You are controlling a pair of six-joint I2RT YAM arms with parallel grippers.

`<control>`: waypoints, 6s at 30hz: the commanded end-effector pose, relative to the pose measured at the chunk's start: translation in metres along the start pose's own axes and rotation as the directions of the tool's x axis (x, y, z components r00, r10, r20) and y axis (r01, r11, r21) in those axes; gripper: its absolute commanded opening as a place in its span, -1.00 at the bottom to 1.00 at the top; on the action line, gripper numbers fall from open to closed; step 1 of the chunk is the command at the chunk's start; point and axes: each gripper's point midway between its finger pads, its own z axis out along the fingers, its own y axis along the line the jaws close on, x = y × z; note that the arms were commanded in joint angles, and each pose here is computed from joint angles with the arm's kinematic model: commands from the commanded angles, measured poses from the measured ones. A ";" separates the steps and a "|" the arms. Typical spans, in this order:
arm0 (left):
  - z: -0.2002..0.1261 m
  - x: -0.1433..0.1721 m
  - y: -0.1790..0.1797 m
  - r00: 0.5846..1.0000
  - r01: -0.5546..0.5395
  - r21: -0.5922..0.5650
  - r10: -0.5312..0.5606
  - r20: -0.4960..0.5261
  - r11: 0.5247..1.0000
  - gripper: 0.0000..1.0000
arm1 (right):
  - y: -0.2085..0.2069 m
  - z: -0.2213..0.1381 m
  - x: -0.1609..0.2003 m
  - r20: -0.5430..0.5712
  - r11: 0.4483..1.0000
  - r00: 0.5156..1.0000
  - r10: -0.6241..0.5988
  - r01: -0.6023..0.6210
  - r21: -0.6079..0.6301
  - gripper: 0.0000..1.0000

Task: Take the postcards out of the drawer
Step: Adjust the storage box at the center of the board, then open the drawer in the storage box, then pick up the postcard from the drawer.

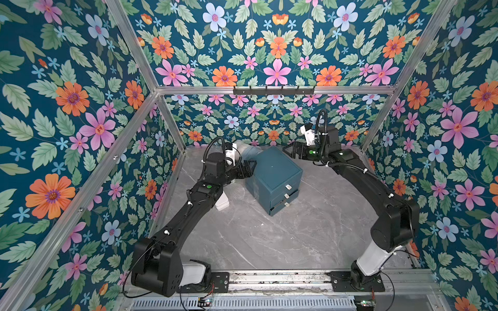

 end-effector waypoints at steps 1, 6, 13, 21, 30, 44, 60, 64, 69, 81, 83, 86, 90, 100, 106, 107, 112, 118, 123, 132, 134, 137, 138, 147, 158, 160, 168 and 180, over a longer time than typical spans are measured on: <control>0.007 -0.025 0.011 0.994 -0.089 -0.063 0.092 0.053 0.994 0.85 | -0.010 -0.027 0.013 0.015 0.993 0.998 -0.056 0.054 0.103 0.95; 0.032 -0.050 0.027 0.987 -0.119 -0.105 0.129 0.093 0.987 0.85 | -0.011 -0.055 0.052 0.011 0.995 1.000 -0.013 0.011 0.101 0.92; 0.076 -0.050 0.034 0.994 -0.109 -0.043 0.110 0.024 0.993 0.83 | -0.004 -0.072 0.109 -0.016 0.997 0.997 0.072 -0.072 -0.012 0.80; 0.090 -0.031 0.027 0.999 -0.042 0.059 0.043 -0.023 0.997 0.79 | 0.007 -0.056 0.129 -0.030 0.979 0.991 0.133 -0.136 -0.150 0.54; 0.090 -0.017 0.028 0.998 -0.024 0.076 0.029 -0.062 0.997 0.76 | 0.022 -0.022 0.132 -0.081 0.958 0.987 0.142 -0.158 -0.238 0.26; 0.071 -0.012 0.039 0.996 -0.075 -0.006 0.074 -0.054 0.997 0.77 | 0.026 0.008 0.121 -0.073 0.949 0.987 0.146 -0.160 -0.270 -0.13; 0.067 -0.007 0.063 0.995 -0.084 -0.094 0.079 -0.056 0.992 0.77 | 0.023 0.025 0.119 -0.120 0.951 0.982 0.143 -0.170 -0.260 -0.88; 0.070 -0.005 0.067 0.996 -0.076 -0.103 0.070 -0.063 0.992 0.77 | 0.019 0.015 0.133 -0.149 0.956 0.977 0.152 -0.183 -0.230 -0.89; 0.071 -0.005 0.069 0.996 -0.069 -0.107 0.062 -0.063 0.992 0.77 | 0.013 -0.006 0.158 -0.191 0.964 0.968 0.163 -0.197 -0.178 -0.88; 0.070 -0.014 0.069 0.998 -0.049 -0.125 0.044 -0.041 0.991 0.78 | -0.002 -0.058 0.210 -0.224 0.969 0.949 0.220 -0.238 -0.059 -0.87; 0.069 -0.016 0.069 0.999 -0.045 -0.132 0.041 -0.034 0.990 0.78 | -0.004 -0.064 0.214 -0.222 0.969 0.948 0.227 -0.242 -0.043 -0.87; 0.065 -0.021 0.067 0.999 -0.046 -0.138 0.043 -0.022 0.989 0.78 | -0.009 -0.070 0.221 -0.215 0.970 0.949 0.232 -0.242 -0.022 -0.87; 0.058 -0.028 0.065 0.999 -0.040 -0.157 0.039 -0.009 0.987 0.78 | -0.010 -0.077 0.223 -0.202 0.971 0.951 0.232 -0.240 -0.014 -0.87; 0.022 -0.049 0.042 0.997 -0.048 -0.145 0.056 0.052 0.988 0.82 | 0.002 -0.088 0.205 -0.176 0.979 0.964 0.198 -0.205 -0.019 -0.46; -0.004 -0.045 0.023 0.998 -0.044 -0.105 0.049 0.050 0.993 0.82 | 0.012 -0.105 0.188 -0.169 0.990 0.975 0.141 -0.143 0.000 -0.40; -0.007 -0.042 0.021 0.998 -0.035 -0.095 0.040 0.050 0.995 0.82 | 0.014 -0.108 0.184 -0.165 0.992 0.978 0.125 -0.126 0.006 -0.38; -0.020 -0.012 0.019 0.998 0.055 -0.059 -0.054 0.029 0.997 0.82 | 0.023 -0.114 0.153 -0.159 0.999 0.987 0.013 -0.007 0.039 -0.21; -0.030 0.015 0.002 0.994 0.111 -0.004 -0.111 0.007 0.994 0.99 | 0.037 -0.101 0.117 -0.162 0.998 0.985 -0.061 0.064 0.016 -0.06; -0.029 0.035 -0.016 0.989 0.147 0.048 -0.147 -0.003 0.988 1.00 | 0.045 -0.080 0.103 -0.176 0.997 0.981 -0.080 0.075 -0.034 0.03; -0.018 0.061 -0.027 0.974 0.227 0.121 -0.225 -0.026 0.966 1.00 | 0.038 -0.039 0.113 -0.267 0.992 0.956 -0.122 0.119 -0.026 0.09; -0.015 0.063 -0.028 0.974 0.228 0.125 -0.226 -0.032 0.966 1.00 | 0.035 -0.031 0.117 -0.294 0.989 0.945 -0.143 0.145 -0.014 0.11; -0.011 0.065 -0.027 0.973 0.230 0.130 -0.227 -0.037 0.964 1.00 | 0.028 -0.019 0.126 -0.332 0.983 0.929 -0.166 0.182 0.020 0.13; -0.010 0.066 -0.026 0.973 0.230 0.127 -0.227 -0.035 0.965 0.99 | 0.026 -0.016 0.129 -0.340 0.982 0.925 -0.167 0.187 0.027 0.14; -0.003 0.073 -0.018 0.971 0.237 0.108 -0.234 -0.041 0.965 0.99 | 0.001 -0.002 0.147 -0.402 0.961 0.896 -0.191 0.255 0.112 0.16; -0.001 0.072 -0.018 0.971 0.239 0.108 -0.236 -0.037 0.965 0.99 | -0.008 0.013 0.162 -0.452 0.955 0.871 -0.192 0.273 0.120 0.21; 0.000 0.072 -0.018 0.971 0.239 0.106 -0.237 -0.036 0.965 0.99 | -0.001 0.014 0.163 -0.453 0.958 0.869 -0.199 0.269 0.096 0.22; 0.002 0.072 -0.017 0.970 0.241 0.103 -0.238 -0.038 0.965 0.99 | 0.032 0.018 0.175 -0.458 0.990 0.878 -0.140 0.123 -0.066 0.22; 0.003 0.072 -0.018 0.970 0.241 0.109 -0.238 -0.042 0.964 0.99 | 0.061 0.012 0.161 -0.419 0.985 0.905 -0.072 -0.002 -0.174 0.22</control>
